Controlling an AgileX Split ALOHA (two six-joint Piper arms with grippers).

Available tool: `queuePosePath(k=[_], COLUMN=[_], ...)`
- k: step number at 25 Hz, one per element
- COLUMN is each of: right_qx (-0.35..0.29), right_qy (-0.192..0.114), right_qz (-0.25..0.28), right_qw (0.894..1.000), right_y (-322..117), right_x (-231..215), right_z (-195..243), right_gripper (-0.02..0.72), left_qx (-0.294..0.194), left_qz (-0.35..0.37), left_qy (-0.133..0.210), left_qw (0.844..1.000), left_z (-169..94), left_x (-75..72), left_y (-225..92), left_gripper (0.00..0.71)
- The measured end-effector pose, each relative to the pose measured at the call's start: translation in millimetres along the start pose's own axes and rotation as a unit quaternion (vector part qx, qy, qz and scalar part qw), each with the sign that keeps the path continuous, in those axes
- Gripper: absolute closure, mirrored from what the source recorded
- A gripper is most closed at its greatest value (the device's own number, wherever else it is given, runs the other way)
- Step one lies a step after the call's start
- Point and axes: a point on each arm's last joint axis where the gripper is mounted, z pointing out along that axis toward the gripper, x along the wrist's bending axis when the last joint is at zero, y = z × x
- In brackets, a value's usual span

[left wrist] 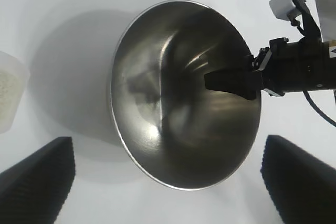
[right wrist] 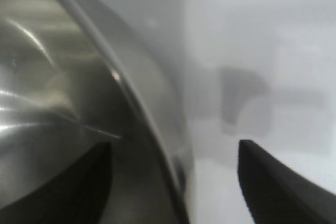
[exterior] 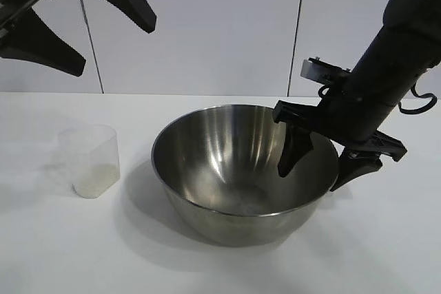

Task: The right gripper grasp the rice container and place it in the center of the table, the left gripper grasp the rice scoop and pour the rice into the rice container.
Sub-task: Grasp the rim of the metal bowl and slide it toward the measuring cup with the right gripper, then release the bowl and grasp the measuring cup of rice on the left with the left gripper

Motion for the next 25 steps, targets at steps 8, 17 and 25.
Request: queuePosePath(k=[8,17,25], right_qx=[-0.052,-0.049,-0.029], right_qy=[0.012,-0.015,-0.035], right_qz=[-0.012,-0.041,-0.032], right_qw=[0.998,0.998,0.998], right_y=[9,21,25], right_x=[18,26,10], right_z=[-54,-84,-102], right_gripper=[0.042,0.042,0.042], left_qx=[0.001,0.001,0.001], left_qz=[0.014,0.018,0.02], left_qy=[0.0,0.0,0.0], left_qw=[1.0,1.0,1.0], left_z=[0,0,0], left_x=[0.0,0.0,-0.1], left_y=[0,0,0], left_gripper=[0.016,0.016,0.016])
